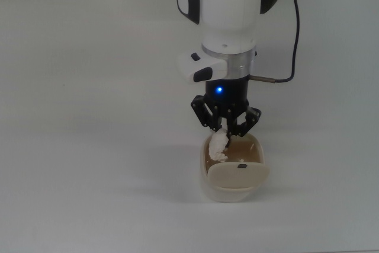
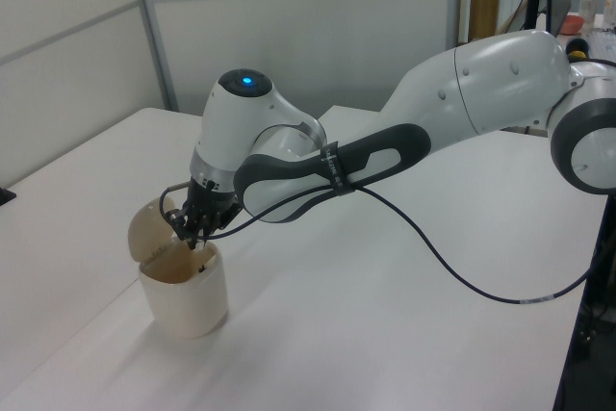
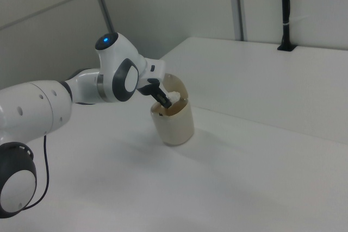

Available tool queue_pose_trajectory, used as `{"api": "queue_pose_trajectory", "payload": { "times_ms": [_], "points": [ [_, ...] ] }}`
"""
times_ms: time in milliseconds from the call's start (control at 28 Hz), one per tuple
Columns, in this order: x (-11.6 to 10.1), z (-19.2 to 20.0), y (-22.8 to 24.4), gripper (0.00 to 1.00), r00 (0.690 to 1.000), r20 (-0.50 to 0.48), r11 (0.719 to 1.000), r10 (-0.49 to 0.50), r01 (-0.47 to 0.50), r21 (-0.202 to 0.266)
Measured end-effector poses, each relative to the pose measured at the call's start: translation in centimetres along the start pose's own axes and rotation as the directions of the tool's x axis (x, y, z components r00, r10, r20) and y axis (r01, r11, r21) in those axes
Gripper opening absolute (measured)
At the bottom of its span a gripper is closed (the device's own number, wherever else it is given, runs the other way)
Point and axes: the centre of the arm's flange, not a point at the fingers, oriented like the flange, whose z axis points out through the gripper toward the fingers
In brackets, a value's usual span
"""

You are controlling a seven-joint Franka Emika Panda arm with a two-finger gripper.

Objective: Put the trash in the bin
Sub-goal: 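Open the gripper to drop the tissue into the bin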

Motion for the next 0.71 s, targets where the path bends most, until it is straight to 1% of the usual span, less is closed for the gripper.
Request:
{"api": "queue_pose_trajectory", "payload": {
  "times_ms": [36, 71, 107, 250, 286, 429, 500, 643, 714],
  "points": [
    [-0.2, 0.0, -0.2, 0.2, 1.0, 0.001, 1.0, -0.001, 0.001, 0.001],
    [-0.4, 0.0, -0.6, 0.24, 1.0, 0.003, 1.0, -0.001, 0.001, 0.004],
    [-0.6, 0.0, -0.7, 0.26, 1.0, 0.004, 1.0, 0.0, 0.0, 0.005],
    [-0.9, 0.2, -1.1, 0.41, 1.0, 0.008, 1.0, 0.0, 0.0, 0.005],
    [-0.9, 0.3, -1.1, 0.48, 1.0, 0.009, 1.0, 0.0, 0.0, 0.005],
    [-0.9, 0.3, -1.0, 0.6, 1.0, 0.008, 1.0, 0.001, -0.001, 0.004],
    [-0.8, 0.2, -1.0, 0.72, 1.0, 0.006, 1.0, 0.002, -0.002, 0.004],
    [-0.5, -0.3, -1.0, 0.85, 1.0, -0.002, 1.0, 0.003, -0.003, 0.008],
    [-0.3, -0.9, -0.8, 0.94, 1.0, 0.004, 1.0, 0.006, -0.006, -0.005]
  ]
}}
